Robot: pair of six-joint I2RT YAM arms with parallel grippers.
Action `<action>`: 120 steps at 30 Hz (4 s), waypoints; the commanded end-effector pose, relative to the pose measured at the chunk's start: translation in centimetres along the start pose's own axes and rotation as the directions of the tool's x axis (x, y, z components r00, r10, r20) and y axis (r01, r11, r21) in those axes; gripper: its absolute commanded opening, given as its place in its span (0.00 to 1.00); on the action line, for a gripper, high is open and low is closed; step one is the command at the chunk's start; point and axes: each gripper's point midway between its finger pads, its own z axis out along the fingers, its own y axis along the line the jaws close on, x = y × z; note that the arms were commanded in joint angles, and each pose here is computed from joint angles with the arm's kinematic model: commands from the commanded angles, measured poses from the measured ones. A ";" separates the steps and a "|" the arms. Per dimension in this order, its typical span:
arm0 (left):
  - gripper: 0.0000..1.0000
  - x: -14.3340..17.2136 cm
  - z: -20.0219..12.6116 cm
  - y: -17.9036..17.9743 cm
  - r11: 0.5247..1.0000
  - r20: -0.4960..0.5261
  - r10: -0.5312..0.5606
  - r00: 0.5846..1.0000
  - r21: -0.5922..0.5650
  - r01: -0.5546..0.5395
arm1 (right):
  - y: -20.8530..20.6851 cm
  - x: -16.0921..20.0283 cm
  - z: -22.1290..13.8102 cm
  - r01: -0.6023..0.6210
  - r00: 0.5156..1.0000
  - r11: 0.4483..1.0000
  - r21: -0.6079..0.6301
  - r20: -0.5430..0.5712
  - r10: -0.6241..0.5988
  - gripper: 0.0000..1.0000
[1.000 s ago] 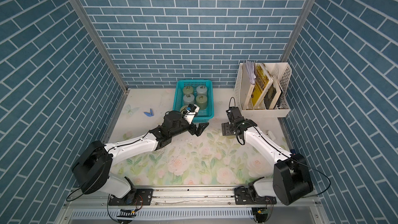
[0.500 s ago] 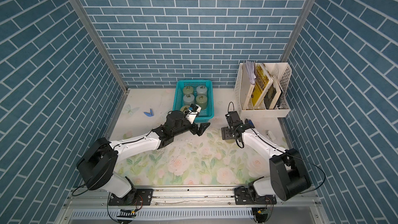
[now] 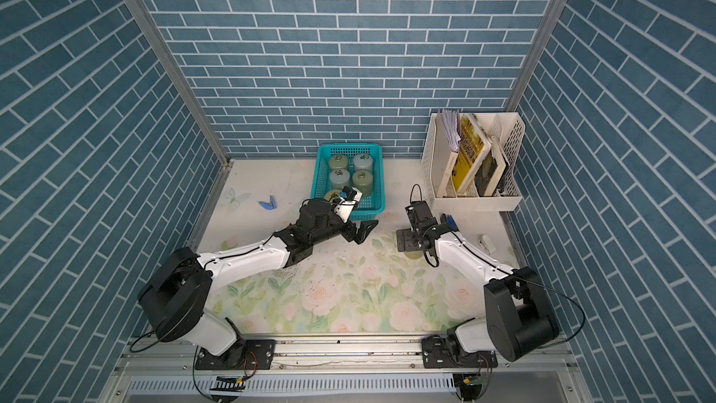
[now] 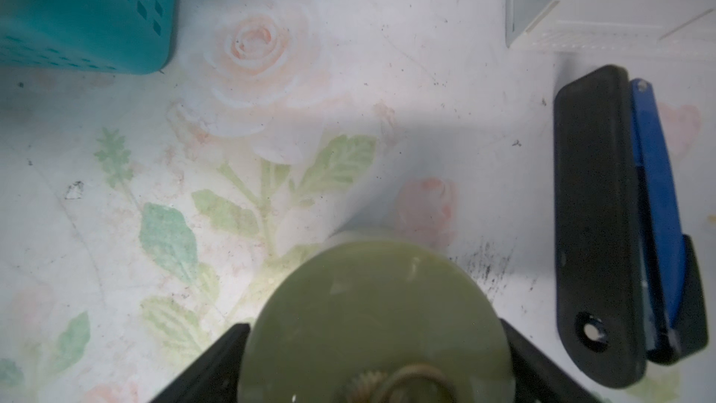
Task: Take the tea canister out of the basket
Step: Place the tea canister at the center of the board, then pick up the tea canister from the basket, then place the tea canister at the center of the board.
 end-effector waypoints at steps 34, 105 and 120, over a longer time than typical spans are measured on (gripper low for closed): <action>1.00 -2.7 -13.3 17.9 0.835 0.077 -0.193 0.978 -0.511 0.204 | 20.0 -17.1 -0.5 0.242 0.961 0.927 -0.286 0.203 -0.188 0.98; 1.00 -4.7 -9.2 10.9 0.970 0.039 -0.182 0.982 -0.156 0.186 | 19.5 -23.6 -7.4 0.317 0.897 0.931 -0.178 0.374 -0.234 0.00; 1.00 -4.5 -9.7 8.4 0.985 0.053 -0.160 0.986 -0.064 0.163 | 17.2 -11.4 -10.9 0.406 0.889 0.854 -0.325 0.358 -0.286 0.00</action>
